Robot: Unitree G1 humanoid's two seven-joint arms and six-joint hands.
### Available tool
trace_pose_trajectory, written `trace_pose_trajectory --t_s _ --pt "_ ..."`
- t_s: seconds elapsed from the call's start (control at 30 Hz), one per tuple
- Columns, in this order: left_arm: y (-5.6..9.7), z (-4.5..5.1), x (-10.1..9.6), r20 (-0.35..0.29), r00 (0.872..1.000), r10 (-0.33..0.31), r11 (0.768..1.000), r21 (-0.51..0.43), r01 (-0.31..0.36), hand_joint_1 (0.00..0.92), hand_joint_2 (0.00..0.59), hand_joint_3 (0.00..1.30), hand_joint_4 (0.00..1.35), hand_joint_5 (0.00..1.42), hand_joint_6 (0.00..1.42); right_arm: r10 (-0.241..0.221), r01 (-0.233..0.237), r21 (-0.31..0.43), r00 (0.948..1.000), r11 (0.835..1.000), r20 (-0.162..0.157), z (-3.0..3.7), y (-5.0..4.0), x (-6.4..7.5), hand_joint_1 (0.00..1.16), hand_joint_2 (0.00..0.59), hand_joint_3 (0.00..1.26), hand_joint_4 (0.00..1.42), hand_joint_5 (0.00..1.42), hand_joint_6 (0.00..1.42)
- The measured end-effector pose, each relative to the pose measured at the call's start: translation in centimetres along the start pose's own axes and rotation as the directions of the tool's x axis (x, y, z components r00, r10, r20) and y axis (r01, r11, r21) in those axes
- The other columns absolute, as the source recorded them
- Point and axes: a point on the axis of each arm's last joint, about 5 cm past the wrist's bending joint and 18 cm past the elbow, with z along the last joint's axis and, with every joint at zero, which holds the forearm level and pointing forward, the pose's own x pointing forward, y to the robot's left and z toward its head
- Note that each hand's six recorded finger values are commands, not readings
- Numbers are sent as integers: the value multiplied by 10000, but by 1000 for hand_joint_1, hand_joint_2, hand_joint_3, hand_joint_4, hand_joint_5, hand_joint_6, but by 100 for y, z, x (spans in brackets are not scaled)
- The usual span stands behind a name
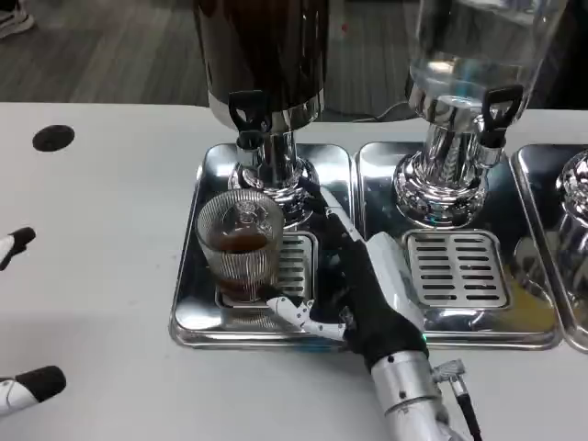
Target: Grasp the cup under the faucet to collect the drink, then remove the cup.
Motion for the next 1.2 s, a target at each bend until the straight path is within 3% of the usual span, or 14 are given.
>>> trace_pose_trajectory --t_s 0.33,0.63,0.9,1.2 --pt "14 16 7 77 9999 65 10000 29 -65 0 0 0 0 0 0 296 -297 45 9994 9995 182 52 38 61 948 164 0 14 75 147" --pt "11 15 0 20 10000 38 10000 18 -38 0 0 0 0 0 0 652 -651 -20 9978 9979 105 51 94 73 948 164 1 28 82 144" --pt "3 14 -19 -37 10000 -23 10000 1 23 0 0 0 0 0 0 863 -861 -86 9959 9962 271 90 130 124 951 165 2 41 87 144" --pt "27 26 -58 -84 10000 27 9999 105 -26 0 0 0 0 0 0 1045 -1043 -93 9943 9945 224 122 195 189 957 166 7 44 88 144"
